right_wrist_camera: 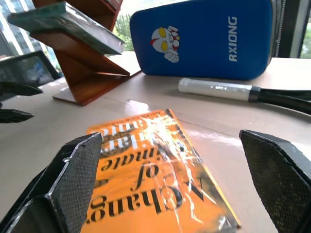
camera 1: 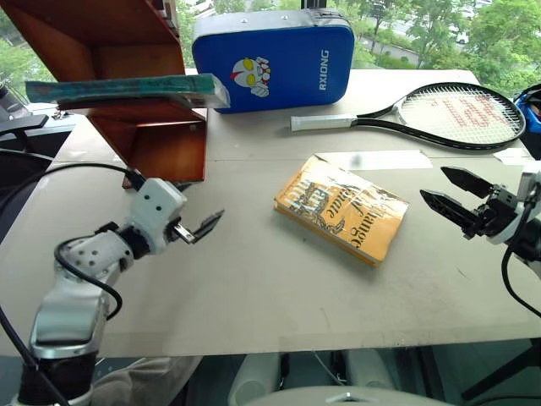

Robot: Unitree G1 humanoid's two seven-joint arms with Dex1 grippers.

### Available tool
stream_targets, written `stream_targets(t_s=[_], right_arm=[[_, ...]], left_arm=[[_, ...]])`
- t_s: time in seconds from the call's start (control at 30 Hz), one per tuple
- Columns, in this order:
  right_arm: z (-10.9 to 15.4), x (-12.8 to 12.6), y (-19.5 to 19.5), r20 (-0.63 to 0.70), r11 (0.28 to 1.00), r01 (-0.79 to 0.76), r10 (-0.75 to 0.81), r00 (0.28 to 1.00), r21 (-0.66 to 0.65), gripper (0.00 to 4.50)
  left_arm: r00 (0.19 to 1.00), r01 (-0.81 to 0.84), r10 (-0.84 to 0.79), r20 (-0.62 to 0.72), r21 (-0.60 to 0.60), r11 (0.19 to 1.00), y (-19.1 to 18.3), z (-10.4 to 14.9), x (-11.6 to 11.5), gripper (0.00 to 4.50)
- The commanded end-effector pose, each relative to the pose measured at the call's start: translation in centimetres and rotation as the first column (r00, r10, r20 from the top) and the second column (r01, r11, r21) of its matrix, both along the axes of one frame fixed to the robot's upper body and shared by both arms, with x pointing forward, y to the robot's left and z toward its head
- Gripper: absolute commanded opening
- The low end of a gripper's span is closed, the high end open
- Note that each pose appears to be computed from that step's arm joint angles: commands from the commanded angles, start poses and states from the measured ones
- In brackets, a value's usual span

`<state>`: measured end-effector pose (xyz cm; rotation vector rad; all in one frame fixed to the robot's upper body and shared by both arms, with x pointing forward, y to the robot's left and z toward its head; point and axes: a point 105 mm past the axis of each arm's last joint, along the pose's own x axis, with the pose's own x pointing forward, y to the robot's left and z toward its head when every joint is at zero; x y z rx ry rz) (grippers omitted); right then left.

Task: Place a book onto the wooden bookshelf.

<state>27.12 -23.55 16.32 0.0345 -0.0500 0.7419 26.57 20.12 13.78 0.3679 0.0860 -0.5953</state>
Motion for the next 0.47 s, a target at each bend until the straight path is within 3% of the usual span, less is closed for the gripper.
stream_targets(t_s=[0.03,0.2,0.3,0.47], right_arm=[[-1.2,-1.1,-1.4,0.036,0.996,0.051,-0.048,0.998,-0.078,4.5],[-7.9,-3.9,-3.3,-0.036,0.964,0.135,-0.147,0.988,-0.228,4.5],[-9.8,-4.6,-3.2,-0.052,0.959,0.157,-0.174,0.983,-0.235,4.5],[-10.2,-4.7,-2.9,-0.084,0.975,0.157,-0.171,0.982,-0.158,4.5]], left_arm=[[0.996,0.025,-0.031,-0.083,-0.072,0.997,-1.6,-1.9,-1.7,4.45],[0.967,-0.046,0.027,-0.254,-0.07,0.996,-1.9,-7.9,-4.4,4.45],[0.963,-0.063,0.035,-0.269,-0.097,0.993,-2.3,-8.7,-5.0,4.45],[0.969,-0.063,0.042,-0.244,-0.078,0.995,-2.5,-8.7,-4.4,4.45]])
